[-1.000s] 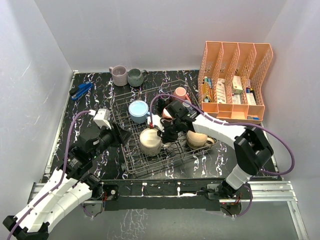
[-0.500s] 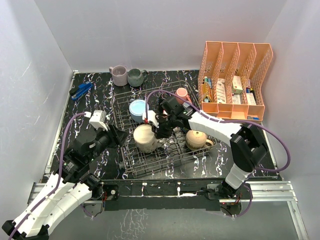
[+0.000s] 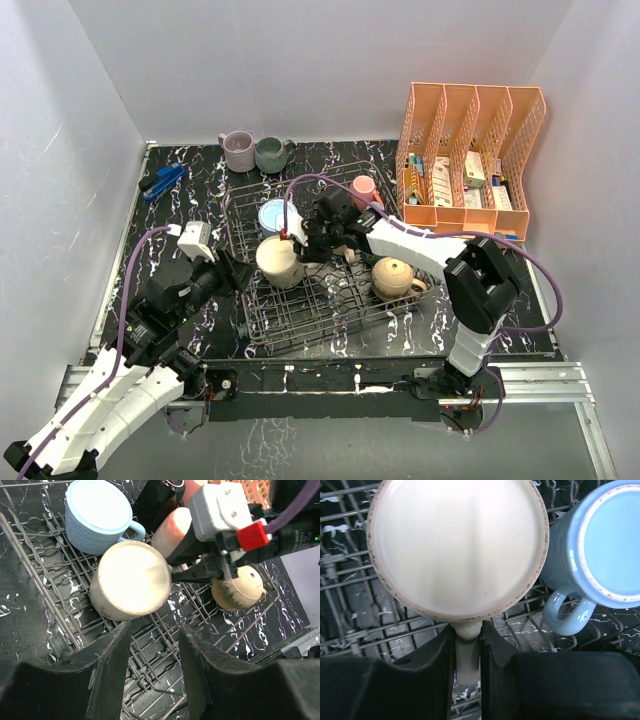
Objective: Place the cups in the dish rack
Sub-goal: Move the cup to the dish rack.
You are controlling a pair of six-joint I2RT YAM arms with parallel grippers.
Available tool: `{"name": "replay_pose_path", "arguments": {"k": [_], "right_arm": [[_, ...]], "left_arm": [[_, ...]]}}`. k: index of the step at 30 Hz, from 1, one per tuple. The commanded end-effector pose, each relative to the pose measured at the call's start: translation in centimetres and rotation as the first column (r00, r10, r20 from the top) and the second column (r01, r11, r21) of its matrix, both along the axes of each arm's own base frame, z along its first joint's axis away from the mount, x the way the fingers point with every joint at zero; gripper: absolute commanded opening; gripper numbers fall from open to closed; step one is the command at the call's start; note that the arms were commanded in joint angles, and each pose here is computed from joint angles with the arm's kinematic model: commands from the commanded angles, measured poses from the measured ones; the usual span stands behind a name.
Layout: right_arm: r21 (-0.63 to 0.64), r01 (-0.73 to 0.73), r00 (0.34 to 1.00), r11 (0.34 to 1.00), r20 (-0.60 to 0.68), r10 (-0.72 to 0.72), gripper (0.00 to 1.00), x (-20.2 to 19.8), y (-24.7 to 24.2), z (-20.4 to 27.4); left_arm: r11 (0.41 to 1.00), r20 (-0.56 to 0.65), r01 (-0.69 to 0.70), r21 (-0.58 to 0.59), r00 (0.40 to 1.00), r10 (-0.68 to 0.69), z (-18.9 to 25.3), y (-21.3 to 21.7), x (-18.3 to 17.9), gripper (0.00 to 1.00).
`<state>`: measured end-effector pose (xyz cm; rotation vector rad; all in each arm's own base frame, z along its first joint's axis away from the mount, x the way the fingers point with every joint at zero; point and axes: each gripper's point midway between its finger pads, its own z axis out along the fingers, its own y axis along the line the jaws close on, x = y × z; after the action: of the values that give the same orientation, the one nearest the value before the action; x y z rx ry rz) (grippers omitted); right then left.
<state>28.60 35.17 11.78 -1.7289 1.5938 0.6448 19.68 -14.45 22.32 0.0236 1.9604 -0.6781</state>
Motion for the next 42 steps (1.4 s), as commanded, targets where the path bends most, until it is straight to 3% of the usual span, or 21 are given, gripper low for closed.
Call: {"name": "replay_pose_path", "arguments": {"k": [1, 11, 17, 24, 29, 39, 42], "right_arm": [[0.155, 0.039, 0.980, 0.987, 0.186, -0.068, 0.08, 5.1, 3.1, 5.3], [0.129, 0.142, 0.977, 0.981, 0.139, -0.160, 0.08, 8.5, 1.2, 4.1], [0.085, 0.137, 0.979, 0.987, 0.144, -0.148, 0.14, 8.7, 0.6, 3.1], [0.047, 0.150, 0.978, 0.988, 0.138, -0.155, 0.28, 9.0, -0.4, 2.5], [0.040, 0.126, 0.985, 0.991, 0.111, -0.130, 0.44, 8.1, -0.6, 2.7], [0.153, 0.015, 0.998, 0.988, 0.059, -0.025, 0.64, 3.7, -1.2, 8.5], [0.212, -0.024, 0.999, 0.977, 0.030, 0.018, 0.68, 1.8, -2.4, 10.2]], "left_arm": [[1.000, 0.033, -0.002, -0.011, 0.999, 0.003, 1.5, 0.2, -0.2, 0.41], [1.000, 0.041, -0.025, -0.018, 0.999, 0.026, 1.5, 1.0, -0.7, 0.41], [1.000, 0.038, -0.018, -0.013, 0.999, 0.018, 1.4, 0.8, -0.5, 0.41], [1.000, 0.041, -0.020, -0.017, 0.999, 0.021, 1.4, 0.9, -0.6, 0.41], [1.000, 0.044, -0.021, -0.020, 0.999, 0.022, 1.6, 0.9, -0.6, 0.42], [1.000, 0.039, -0.007, -0.018, 0.999, 0.007, 1.6, 0.2, 0.0, 0.45], [1.000, 0.042, -0.007, -0.015, 0.999, 0.008, 1.9, -0.1, 0.5, 0.55]]}}
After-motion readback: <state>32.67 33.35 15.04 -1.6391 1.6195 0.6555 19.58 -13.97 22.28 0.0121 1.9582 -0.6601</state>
